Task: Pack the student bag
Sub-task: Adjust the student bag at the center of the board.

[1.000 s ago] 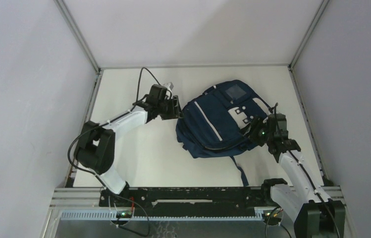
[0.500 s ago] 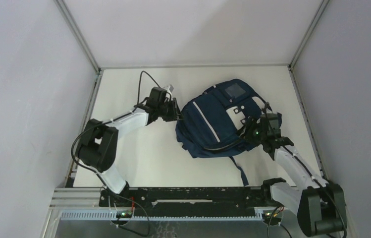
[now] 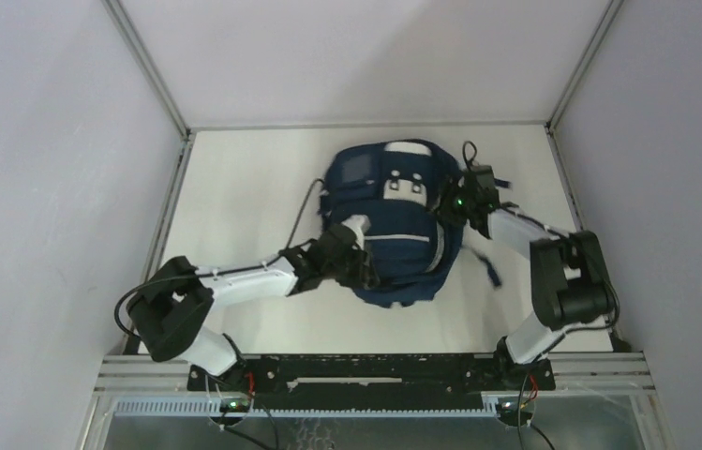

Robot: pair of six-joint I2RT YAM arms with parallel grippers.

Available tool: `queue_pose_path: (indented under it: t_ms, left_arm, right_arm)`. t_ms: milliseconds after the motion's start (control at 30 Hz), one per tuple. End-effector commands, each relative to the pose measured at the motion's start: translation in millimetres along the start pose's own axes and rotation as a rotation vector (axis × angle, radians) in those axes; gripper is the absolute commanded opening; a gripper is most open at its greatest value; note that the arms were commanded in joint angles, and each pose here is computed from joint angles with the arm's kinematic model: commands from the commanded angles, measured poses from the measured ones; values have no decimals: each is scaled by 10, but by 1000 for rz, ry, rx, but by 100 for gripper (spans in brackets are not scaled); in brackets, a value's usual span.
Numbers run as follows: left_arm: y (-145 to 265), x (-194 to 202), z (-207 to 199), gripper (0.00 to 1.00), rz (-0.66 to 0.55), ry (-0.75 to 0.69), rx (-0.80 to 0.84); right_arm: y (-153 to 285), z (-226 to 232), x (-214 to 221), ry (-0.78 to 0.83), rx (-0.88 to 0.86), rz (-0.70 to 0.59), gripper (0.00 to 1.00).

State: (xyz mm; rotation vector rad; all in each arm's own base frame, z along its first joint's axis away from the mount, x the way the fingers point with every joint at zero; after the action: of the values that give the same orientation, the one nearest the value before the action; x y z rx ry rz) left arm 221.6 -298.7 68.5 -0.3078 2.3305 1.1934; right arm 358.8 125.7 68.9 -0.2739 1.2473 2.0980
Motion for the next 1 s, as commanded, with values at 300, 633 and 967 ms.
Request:
queue_pose_path:
  t_ms: [300,633,967]
  left_arm:
    - [981,-357,-962,64,-157,-240,124]
    - [1335,-546,320,67,-404,144,-209]
    - [1291,-395,1087,87,-460,310,-486]
  right_arm:
    - [253,825,-514,44,-232,-26,67]
    - [1007,1021,-74,167,-232,-139,69]
    - [1175,905,1100,294,-174,0,61]
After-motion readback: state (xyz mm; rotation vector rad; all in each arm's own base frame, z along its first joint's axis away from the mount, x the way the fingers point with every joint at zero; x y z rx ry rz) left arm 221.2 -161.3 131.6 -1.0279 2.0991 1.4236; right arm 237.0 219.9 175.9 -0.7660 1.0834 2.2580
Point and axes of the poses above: each gripper's point midway between its finger pads, its own y axis back along the fingers, its own z axis along the line the jaws close on, x = y × z, the point moved 1 cm from there along y, back along the fingers, and after that the axes turned 1 degree about -y, right-handed, at the moved point
